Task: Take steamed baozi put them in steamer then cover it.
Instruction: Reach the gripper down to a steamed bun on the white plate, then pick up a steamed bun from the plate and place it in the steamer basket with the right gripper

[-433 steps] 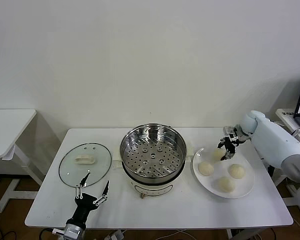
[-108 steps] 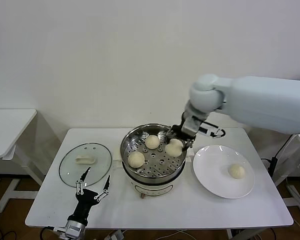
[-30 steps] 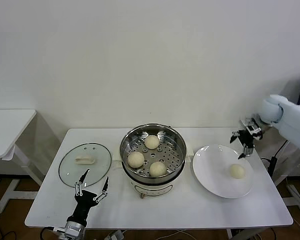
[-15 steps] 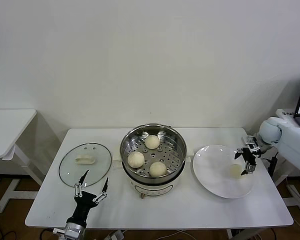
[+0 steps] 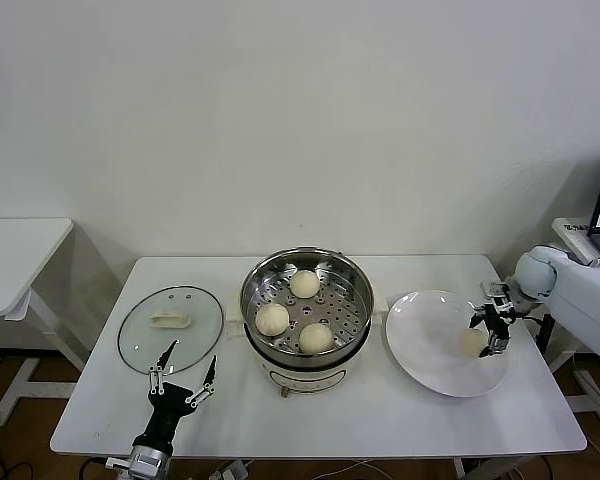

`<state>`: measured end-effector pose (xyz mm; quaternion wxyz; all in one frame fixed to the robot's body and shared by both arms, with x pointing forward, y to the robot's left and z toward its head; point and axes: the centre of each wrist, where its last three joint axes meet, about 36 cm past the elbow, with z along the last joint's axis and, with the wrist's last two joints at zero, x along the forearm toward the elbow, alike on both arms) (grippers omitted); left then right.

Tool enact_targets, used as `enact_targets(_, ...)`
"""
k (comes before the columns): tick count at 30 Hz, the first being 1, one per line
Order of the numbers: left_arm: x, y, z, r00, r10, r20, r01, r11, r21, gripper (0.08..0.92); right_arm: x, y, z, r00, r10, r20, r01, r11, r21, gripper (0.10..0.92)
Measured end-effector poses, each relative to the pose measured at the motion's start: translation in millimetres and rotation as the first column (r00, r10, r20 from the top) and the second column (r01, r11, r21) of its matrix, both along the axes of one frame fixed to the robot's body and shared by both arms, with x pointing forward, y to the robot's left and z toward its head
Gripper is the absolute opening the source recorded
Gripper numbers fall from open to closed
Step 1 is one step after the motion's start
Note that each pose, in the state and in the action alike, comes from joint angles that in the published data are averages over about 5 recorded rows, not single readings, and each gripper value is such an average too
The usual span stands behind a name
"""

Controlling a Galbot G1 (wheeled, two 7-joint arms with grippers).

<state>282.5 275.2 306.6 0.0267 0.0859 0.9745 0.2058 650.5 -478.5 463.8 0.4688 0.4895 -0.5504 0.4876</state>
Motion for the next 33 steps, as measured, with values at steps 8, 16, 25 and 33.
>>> enact_targets(8, 1.6, 0.5, 1.0, 1.0000, -0.002, 0.006, 0.002, 1.000, 0.001, 0.823, 1.1, -1.4, 7.2, 1.000, -0.010, -0.003, 0.010, 1.000, 0.011, 0.638)
enact_targets(16, 5.1, -1.9, 5.2, 0.9998, -0.012, 0.019, 0.012, 1.000, -0.002, 0.823, 19.9, 17.8, 63.6, 0.999, 0.038, 0.003, -0.038, 0.999, 0.026, 0.647)
enact_targets(25, 8.8, -2.2, 9.3, 0.9991, -0.023, 0.036, 0.024, 1.000, -0.006, 0.823, 45.9, 91.7, 175.3, 0.985, 0.167, 0.040, -0.169, 0.983, 0.065, 0.633)
enact_targets(33, 9.3, -4.5, 9.8, 0.9985, -0.034, 0.042, 0.034, 0.999, -0.014, 0.823, 46.6, 190.4, 243.9, 0.954, 0.295, 0.063, -0.300, 0.947, 0.113, 0.623)
